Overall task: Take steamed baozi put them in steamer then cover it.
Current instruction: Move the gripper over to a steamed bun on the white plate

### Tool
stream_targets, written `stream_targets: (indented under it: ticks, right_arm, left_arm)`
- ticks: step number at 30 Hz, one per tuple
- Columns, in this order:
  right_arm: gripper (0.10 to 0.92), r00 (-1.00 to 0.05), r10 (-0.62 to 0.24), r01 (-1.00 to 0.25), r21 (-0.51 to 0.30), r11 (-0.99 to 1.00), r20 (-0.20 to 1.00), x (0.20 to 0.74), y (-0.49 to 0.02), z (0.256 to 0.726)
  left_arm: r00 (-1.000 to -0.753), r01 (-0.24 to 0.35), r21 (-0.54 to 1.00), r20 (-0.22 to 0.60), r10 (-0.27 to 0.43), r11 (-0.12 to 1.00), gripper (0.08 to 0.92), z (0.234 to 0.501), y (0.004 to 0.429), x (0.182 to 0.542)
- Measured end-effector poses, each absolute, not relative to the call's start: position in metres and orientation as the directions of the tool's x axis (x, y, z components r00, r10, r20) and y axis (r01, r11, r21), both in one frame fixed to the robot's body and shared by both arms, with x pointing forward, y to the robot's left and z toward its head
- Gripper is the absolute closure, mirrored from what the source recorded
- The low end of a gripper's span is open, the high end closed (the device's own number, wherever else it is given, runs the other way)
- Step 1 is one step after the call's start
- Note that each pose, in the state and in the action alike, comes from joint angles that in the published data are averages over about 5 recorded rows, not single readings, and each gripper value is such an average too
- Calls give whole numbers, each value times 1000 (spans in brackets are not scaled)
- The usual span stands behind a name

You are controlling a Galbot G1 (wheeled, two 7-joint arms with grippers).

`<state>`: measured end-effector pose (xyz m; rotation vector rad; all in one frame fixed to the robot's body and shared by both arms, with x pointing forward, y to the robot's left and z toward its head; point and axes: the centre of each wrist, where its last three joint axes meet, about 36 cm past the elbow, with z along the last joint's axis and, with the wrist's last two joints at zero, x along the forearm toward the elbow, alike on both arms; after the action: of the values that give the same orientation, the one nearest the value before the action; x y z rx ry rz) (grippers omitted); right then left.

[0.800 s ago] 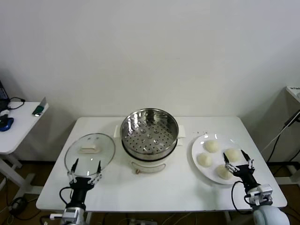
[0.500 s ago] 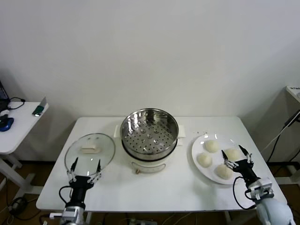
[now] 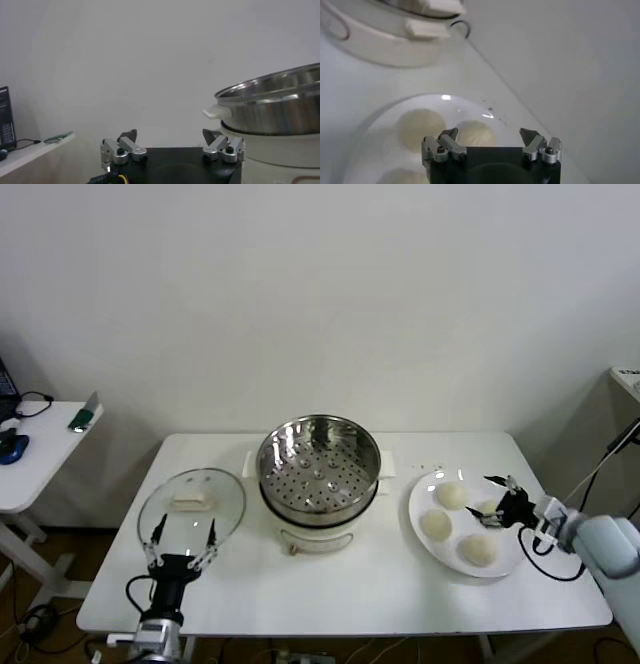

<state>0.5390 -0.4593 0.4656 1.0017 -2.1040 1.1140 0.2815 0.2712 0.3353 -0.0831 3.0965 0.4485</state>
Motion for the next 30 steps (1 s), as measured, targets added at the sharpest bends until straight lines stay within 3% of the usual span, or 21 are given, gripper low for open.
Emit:
stream_targets:
  ticks: [14, 30]
  right_arm:
    - [200, -277, -193, -960, -264, 91, 941, 655, -432, 498]
    - [200, -143, -58, -989, -140, 49, 988, 703, -409, 473]
  left_arm:
    - [-997, -71, 293, -13, -71, 953, 177, 335, 277, 285]
    - [-992, -120, 274, 10, -128, 954, 177, 335, 293, 293]
